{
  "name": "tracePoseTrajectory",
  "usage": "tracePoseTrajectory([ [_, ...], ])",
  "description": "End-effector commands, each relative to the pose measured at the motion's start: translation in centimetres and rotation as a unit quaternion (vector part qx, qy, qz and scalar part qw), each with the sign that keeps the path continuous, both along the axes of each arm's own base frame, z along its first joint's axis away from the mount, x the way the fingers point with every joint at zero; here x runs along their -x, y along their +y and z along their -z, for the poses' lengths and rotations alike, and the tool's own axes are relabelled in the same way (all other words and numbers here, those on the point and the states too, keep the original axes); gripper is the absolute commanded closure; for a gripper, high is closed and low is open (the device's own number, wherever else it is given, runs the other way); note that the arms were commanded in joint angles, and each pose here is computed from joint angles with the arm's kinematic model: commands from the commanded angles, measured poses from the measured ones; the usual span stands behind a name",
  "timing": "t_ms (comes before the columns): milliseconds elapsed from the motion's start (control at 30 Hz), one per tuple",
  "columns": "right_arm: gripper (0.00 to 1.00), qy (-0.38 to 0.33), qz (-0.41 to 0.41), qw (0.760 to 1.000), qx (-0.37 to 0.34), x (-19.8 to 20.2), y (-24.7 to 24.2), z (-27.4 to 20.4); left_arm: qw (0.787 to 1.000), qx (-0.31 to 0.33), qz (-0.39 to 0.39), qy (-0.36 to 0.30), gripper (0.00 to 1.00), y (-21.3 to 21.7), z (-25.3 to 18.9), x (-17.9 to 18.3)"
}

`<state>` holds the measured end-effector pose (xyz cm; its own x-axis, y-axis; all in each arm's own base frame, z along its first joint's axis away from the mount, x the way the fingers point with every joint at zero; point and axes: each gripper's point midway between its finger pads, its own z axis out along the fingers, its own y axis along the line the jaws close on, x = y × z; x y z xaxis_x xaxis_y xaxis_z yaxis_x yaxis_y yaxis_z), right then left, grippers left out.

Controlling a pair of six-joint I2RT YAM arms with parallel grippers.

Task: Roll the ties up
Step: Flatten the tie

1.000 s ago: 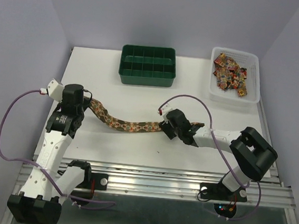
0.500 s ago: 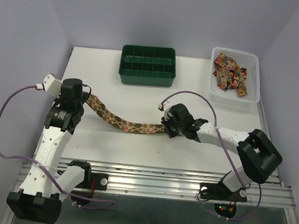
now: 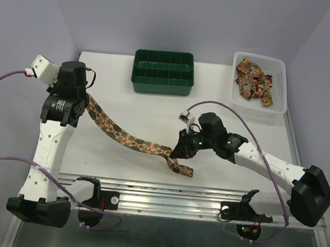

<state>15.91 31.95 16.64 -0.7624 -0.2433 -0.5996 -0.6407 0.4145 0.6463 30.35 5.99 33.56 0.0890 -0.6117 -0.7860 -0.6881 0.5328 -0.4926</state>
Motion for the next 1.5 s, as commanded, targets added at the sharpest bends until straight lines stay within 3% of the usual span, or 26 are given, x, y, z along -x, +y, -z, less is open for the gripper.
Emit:
tracePoseTrajectory([
  [0,0.99,0.110,-0.073,0.991,-0.004,3.2,0.8,0.4,0.998,-0.054,-0.013,0.021,1.00,1.4,-1.9,-0.2],
  [133,0.99,0.159,-0.065,0.985,-0.009,0.0,0.8,2.6,0.992,-0.082,0.009,0.092,1.00,2.0,1.2,-4.7],
  [267,0.99,0.220,-0.023,0.975,-0.032,-4.2,-0.9,5.3,0.987,-0.060,0.021,0.147,1.00,4.1,5.5,-8.6],
  [600,0.99,0.255,0.018,0.966,-0.025,-9.3,-1.7,8.8,0.964,-0.036,0.058,0.259,1.00,5.1,14.1,-14.9],
  [1067,0.99,0.296,0.078,0.952,-0.012,-12.9,-4.0,12.7,0.935,-0.068,0.038,0.347,1.00,6.9,19.4,-19.9],
  [1267,0.99,0.285,0.124,0.950,0.038,-14.9,-5.0,14.6,0.936,-0.080,0.071,0.337,1.00,5.5,19.6,-23.4],
  [1467,0.98,0.290,0.136,0.947,0.037,-16.4,-5.3,15.2,0.928,-0.089,0.097,0.349,1.00,4.2,22.6,-26.0],
])
